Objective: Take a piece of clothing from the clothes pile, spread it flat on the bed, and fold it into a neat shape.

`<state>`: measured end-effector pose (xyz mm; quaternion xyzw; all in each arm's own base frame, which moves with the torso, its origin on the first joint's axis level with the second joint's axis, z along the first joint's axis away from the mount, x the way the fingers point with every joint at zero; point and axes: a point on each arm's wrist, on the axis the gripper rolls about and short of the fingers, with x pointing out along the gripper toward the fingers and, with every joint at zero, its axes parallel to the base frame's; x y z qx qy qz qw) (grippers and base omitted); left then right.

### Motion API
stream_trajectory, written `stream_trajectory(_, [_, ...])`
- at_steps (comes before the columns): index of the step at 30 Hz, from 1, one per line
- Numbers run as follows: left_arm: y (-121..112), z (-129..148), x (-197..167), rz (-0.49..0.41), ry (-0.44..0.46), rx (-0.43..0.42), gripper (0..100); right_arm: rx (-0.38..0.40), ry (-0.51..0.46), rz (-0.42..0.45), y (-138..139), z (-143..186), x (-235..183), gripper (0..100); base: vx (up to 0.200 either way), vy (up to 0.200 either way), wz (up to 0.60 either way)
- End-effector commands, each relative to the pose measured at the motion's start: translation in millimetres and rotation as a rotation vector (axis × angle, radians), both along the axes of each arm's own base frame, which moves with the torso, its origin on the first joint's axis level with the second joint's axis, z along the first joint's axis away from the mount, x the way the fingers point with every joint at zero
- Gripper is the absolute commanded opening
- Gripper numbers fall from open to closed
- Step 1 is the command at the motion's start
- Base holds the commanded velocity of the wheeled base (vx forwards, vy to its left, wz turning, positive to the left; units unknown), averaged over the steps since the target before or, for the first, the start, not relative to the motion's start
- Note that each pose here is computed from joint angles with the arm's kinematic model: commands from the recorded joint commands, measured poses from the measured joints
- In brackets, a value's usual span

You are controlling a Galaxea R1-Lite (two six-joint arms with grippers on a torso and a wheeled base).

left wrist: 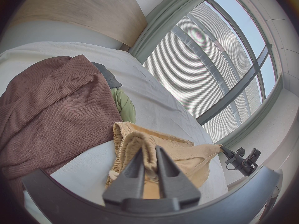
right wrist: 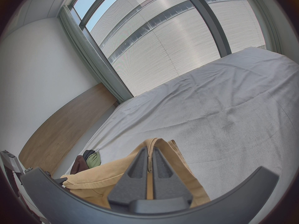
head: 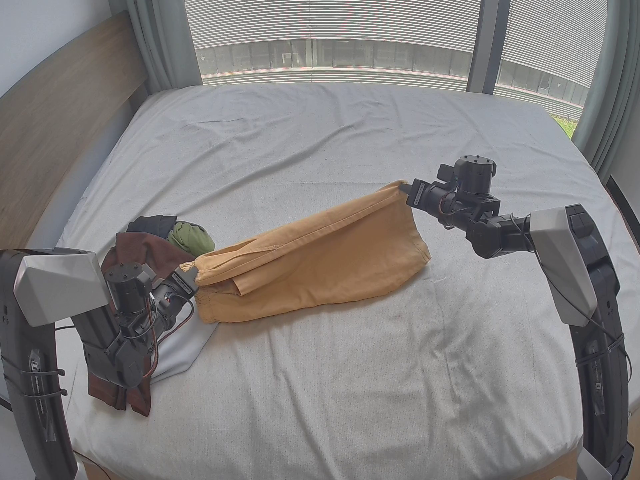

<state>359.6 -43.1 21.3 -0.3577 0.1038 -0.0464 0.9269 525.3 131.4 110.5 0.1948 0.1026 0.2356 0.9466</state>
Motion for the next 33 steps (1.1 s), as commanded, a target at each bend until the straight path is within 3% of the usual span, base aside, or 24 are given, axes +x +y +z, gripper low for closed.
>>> stream_trajectory(1, [-0.4, -6.3, 2.0, -0.003, 0.012, 0.001, 100, 0.005, -0.015, 0.005, 1.3, -3.7, 2.9, 0, 0.0, 0.0, 0.0])
stream_trajectory(2, [-0.4, -6.3, 2.0, -0.003, 0.012, 0.001, 100, 0.007, -0.017, 0.006, 1.4, -3.5, 3.2, 100, 0.0, 0.0, 0.0])
stream_trajectory(13, [9.1, 19.4, 3.8, 0.029, -0.067, -0.03, 100, 0.068, -0.063, -0.006, -1.9, 15.7, -2.7, 100, 0.0, 0.0, 0.0])
stream_trajectory(18, [6.7, 31.7, -10.2, 0.004, -0.067, -0.032, 100, 0.058, -0.021, 0.005, -5.0, 19.1, -23.8, 100, 0.0, 0.0, 0.0])
stream_trajectory(33, [-11.3, 44.9, -32.8, -0.116, -0.071, -0.03, 100, 0.008, 0.207, 0.015, -17.8, -50.0, -92.8, 100, 0.0, 0.0, 0.0])
